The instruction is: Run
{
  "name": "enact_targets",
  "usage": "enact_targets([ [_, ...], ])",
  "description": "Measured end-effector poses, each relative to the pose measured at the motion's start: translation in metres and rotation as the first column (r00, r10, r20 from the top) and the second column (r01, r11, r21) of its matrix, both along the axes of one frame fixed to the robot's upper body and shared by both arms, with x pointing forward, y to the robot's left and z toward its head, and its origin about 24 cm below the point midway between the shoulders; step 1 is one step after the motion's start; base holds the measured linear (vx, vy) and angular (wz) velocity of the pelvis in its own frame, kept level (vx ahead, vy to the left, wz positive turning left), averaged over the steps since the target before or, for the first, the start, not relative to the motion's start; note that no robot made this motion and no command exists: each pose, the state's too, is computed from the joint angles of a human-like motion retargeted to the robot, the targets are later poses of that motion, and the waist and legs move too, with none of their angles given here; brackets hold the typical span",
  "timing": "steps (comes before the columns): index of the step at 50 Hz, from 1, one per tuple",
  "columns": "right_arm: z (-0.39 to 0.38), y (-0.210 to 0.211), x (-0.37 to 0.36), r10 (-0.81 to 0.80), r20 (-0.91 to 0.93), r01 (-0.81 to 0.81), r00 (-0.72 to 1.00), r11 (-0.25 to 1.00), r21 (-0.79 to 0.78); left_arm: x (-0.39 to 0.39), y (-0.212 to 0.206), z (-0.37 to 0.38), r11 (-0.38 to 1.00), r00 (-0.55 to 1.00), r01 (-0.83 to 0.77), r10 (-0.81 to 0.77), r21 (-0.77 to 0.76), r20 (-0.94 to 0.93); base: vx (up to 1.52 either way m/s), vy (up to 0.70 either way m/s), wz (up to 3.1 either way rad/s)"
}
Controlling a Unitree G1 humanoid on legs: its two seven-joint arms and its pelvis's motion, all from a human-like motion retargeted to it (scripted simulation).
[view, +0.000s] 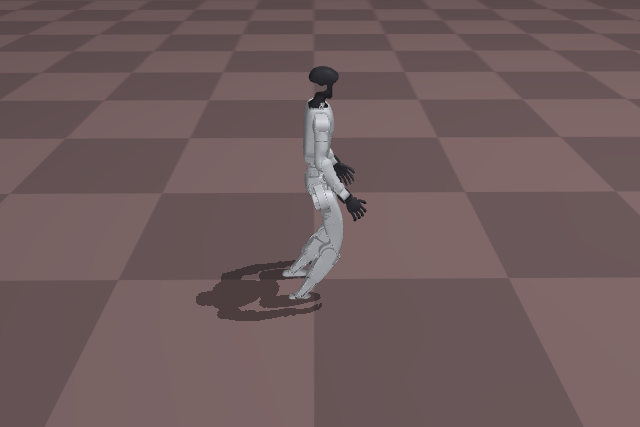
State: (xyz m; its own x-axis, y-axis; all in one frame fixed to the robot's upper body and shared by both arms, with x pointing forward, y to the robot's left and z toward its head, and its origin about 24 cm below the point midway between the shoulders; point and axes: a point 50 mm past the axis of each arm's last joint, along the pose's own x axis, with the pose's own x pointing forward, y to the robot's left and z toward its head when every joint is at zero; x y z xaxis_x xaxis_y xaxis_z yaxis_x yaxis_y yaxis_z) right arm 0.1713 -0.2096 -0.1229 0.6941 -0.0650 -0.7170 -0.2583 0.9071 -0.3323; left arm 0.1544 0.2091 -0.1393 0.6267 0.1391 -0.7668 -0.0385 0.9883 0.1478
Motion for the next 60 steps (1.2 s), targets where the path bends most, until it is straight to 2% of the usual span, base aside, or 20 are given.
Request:
enact_targets([
  [34,-0.004,0.003,-0.008,0.029,-0.017,-0.029,0.999,1.0,-0.01,-0.003,0.006,0.0,0.996,0.998,0.06,-0.058,0.066,-0.019,0.0,0.0,0.0],
  [60,-0.001,-0.002,-0.009,0.197,-0.026,-0.199,0.98,0.971,-0.132,0.011,-0.001,0.007,0.995,0.997,0.059,-0.063,0.08,0.05,0.0,0.0,0.0],
])
